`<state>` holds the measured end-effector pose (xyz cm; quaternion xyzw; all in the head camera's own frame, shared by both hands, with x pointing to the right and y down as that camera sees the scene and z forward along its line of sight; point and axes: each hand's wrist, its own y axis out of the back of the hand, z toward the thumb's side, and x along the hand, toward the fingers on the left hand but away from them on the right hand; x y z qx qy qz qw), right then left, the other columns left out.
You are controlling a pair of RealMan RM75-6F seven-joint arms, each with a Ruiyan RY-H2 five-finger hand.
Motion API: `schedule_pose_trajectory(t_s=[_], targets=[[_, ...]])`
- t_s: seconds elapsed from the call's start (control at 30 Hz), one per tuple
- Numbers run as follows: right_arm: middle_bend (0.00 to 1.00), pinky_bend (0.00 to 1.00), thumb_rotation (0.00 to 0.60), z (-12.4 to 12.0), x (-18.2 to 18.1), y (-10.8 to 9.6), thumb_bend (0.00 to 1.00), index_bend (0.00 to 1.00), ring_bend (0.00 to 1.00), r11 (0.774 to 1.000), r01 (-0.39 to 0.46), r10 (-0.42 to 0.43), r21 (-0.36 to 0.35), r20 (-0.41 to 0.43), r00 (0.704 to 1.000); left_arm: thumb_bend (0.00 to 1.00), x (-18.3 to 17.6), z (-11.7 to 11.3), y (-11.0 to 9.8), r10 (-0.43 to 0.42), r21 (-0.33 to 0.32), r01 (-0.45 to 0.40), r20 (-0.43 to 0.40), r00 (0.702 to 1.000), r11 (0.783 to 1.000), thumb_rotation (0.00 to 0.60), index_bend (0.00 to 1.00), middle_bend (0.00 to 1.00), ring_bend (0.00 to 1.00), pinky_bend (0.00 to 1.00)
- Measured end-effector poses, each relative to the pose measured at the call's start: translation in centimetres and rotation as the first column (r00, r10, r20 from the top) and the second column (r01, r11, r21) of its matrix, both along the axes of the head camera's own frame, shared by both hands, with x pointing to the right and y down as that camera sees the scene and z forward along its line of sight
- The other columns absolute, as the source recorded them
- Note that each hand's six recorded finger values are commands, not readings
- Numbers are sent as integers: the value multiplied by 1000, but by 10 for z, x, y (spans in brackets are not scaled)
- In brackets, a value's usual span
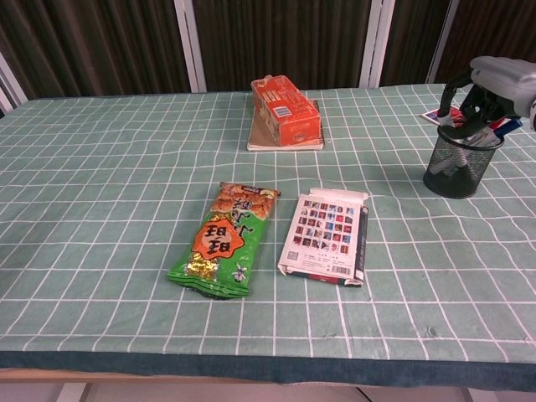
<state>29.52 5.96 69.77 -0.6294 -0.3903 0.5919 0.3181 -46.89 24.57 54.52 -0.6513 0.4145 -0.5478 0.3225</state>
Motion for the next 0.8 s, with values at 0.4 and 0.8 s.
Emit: schedule_pose_trajectory(t_s=[0.4, 0.8], targets=[[1000, 1000, 600, -46, -40, 11, 755, 774, 1000, 989, 95, -112, 109, 156, 981, 458, 1, 1, 0, 3, -4, -3, 2, 1000, 1000, 600, 189, 150, 142, 374], [1000, 1000, 600, -97, -75, 54, 756, 779, 1000, 945, 259, -292, 202, 161, 943, 458, 1, 0, 0, 4, -3, -4, 0, 1000, 1000, 600, 189, 150, 142, 374]])
